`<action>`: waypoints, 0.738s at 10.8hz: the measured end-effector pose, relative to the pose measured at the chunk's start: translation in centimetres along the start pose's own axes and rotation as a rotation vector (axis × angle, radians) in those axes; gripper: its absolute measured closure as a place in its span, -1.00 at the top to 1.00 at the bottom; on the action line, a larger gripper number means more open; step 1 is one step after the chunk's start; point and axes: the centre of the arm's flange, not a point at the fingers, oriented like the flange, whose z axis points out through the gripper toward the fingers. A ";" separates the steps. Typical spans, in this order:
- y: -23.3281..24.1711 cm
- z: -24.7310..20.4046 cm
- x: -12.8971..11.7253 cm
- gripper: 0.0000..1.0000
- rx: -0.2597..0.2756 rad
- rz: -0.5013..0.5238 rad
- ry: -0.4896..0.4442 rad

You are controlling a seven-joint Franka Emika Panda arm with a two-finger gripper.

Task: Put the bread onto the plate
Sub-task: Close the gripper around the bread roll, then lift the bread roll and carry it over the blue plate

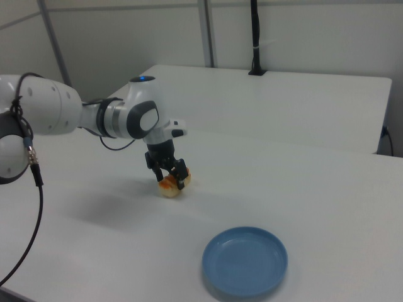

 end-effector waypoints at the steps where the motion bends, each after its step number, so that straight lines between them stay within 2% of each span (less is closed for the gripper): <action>1: -0.4 1.1 0.4 0.94 -0.005 0.017 0.020; 2: -0.5 1.3 0.6 0.84 -0.005 0.023 0.029; 3: -0.5 0.8 0.8 0.66 -0.003 0.024 0.039; 4: -0.4 0.2 1.1 0.30 -0.002 0.021 0.051; 6: 0.6 -2.5 1.0 -0.22 -0.005 -0.041 0.043; 8: 3.4 -7.3 -1.2 -0.23 -0.013 -0.159 -0.080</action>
